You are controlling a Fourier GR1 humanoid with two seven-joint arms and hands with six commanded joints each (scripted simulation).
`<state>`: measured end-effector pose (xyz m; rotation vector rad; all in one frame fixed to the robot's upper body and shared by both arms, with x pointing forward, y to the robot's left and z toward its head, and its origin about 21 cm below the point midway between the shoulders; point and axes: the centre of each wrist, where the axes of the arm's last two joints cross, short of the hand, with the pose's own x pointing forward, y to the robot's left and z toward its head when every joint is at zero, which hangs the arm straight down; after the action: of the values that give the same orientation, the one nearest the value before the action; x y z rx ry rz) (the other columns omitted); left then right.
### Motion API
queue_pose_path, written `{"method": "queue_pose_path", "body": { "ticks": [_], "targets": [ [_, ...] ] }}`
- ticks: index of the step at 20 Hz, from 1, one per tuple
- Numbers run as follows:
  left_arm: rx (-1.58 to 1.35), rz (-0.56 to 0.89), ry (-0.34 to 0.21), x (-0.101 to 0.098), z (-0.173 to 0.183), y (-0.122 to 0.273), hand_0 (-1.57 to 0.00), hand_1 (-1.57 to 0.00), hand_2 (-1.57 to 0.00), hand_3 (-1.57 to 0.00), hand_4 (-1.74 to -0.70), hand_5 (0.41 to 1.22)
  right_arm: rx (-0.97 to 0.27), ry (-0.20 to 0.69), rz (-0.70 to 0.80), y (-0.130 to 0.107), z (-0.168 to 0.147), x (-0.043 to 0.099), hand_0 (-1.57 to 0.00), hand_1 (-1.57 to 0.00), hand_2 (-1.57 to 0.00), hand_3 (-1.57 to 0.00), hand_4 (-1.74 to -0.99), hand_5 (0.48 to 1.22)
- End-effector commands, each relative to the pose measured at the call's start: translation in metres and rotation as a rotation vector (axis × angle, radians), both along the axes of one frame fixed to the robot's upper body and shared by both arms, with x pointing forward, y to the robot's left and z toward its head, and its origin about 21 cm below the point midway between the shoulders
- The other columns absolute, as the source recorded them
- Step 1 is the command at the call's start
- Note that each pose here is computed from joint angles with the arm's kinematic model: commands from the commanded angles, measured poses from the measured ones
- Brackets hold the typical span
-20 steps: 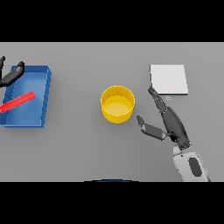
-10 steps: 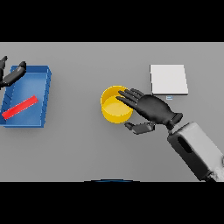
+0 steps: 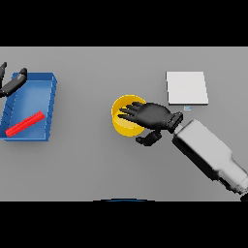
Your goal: Pick up the red beaker and tilt it to pour out 1 green nut into yellow bowl. Pick up the yellow bowl and place it on the metallic measuring scale.
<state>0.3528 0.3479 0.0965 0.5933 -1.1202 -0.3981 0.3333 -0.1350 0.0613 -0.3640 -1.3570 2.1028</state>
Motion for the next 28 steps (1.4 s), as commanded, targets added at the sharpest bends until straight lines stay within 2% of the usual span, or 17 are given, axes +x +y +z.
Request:
{"method": "queue_pose_path", "body": {
  "ticks": [1,4,7,10,13,14,15,16,18,20,21,24,26,28],
  "targets": [
    [-0.001,0.006,0.002,0.000,-0.001,0.001,0.00,0.00,0.00,0.00,-0.72,0.688,-0.027,0.009,-0.012,0.000,-0.004,0.003,0.00,0.00,0.00,0.00,-1.231,0.703],
    [0.000,0.009,0.008,0.001,-0.003,0.002,0.00,0.00,0.00,0.00,-0.72,0.688,-0.083,0.015,0.013,0.005,-0.008,0.009,0.00,0.00,0.00,0.00,-1.259,0.714],
    [-0.004,-0.002,-0.010,-0.004,0.001,0.004,0.00,0.00,0.00,0.00,-0.72,0.684,-0.132,0.034,0.017,0.015,-0.007,0.015,0.00,0.00,0.00,0.00,-1.275,0.735],
    [-0.008,-0.010,-0.011,-0.006,0.003,0.005,0.00,0.00,0.00,0.00,-0.72,0.688,-0.144,0.051,0.015,0.020,-0.011,0.014,0.00,0.00,0.00,0.00,-1.297,0.753],
    [-0.005,-0.004,-0.011,-0.006,0.002,0.006,0.00,0.00,0.00,0.00,-0.71,0.686,-0.141,0.066,-0.037,0.028,-0.006,0.019,0.00,-0.02,-0.02,-0.04,-1.336,0.810],
    [-0.011,-0.006,-0.008,-0.005,0.000,0.005,0.00,0.00,0.00,0.00,-0.71,0.689,-0.145,0.077,-0.034,0.027,-0.010,0.016,-0.11,-0.10,-0.09,-0.10,-1.360,0.842],
    [-0.008,0.004,-0.005,-0.005,-0.001,0.006,0.00,0.00,0.00,0.00,-0.71,0.691,-0.155,0.074,-0.033,0.023,-0.010,0.016,-0.29,-0.24,-0.18,-0.17,-1.387,0.873],
    [-0.008,-0.003,-0.011,-0.006,0.000,0.007,0.00,0.00,0.00,0.00,-0.72,0.692,-0.156,0.075,-0.014,0.022,-0.013,0.015,-0.54,-0.47,-0.31,-0.26,-1.420,0.943],
    [-0.006,-0.006,-0.014,-0.003,0.002,0.007,0.00,0.00,0.00,0.00,-0.72,0.692,-0.151,0.083,-0.002,0.024,-0.012,0.015,-0.91,-0.87,-0.69,-0.46,-1.512,1.043],
    [-0.005,-0.014,-0.022,-0.006,0.002,0.004,0.00,0.00,0.00,0.00,-0.72,0.696,-0.137,0.095,0.019,0.021,-0.012,0.016,-1.15,-1.12,-1.01,-0.72,-1.586,1.107],
    [-0.014,-0.013,-0.022,-0.008,0.000,0.006,0.00,0.00,0.00,0.00,-0.72,0.696,-0.132,0.092,0.019,0.023,-0.012,0.016,-1.23,-1.21,-1.12,-0.83,-1.614,1.130],
    [-0.012,-0.014,-0.019,-0.007,0.004,0.005,0.00,0.00,0.00,0.00,-0.72,0.694,-0.129,0.073,0.034,0.022,-0.013,0.015,-1.40,-1.39,-1.22,-1.12,-1.676,1.174],
    [-0.006,-0.010,-0.011,-0.007,0.002,0.008,0.00,0.00,0.00,0.00,-0.72,0.697,-0.112,0.062,0.038,0.019,-0.011,0.018,-1.46,-1.45,-1.26,-1.22,-1.699,1.191],
    [-0.004,-0.013,-0.016,-0.007,-0.001,0.007,0.00,0.00,0.00,0.00,-0.72,0.695,-0.106,0.053,0.012,0.023,-0.009,0.016,-1.50,-1.50,-1.31,-1.25,-1.714,1.202]
  ]
}}
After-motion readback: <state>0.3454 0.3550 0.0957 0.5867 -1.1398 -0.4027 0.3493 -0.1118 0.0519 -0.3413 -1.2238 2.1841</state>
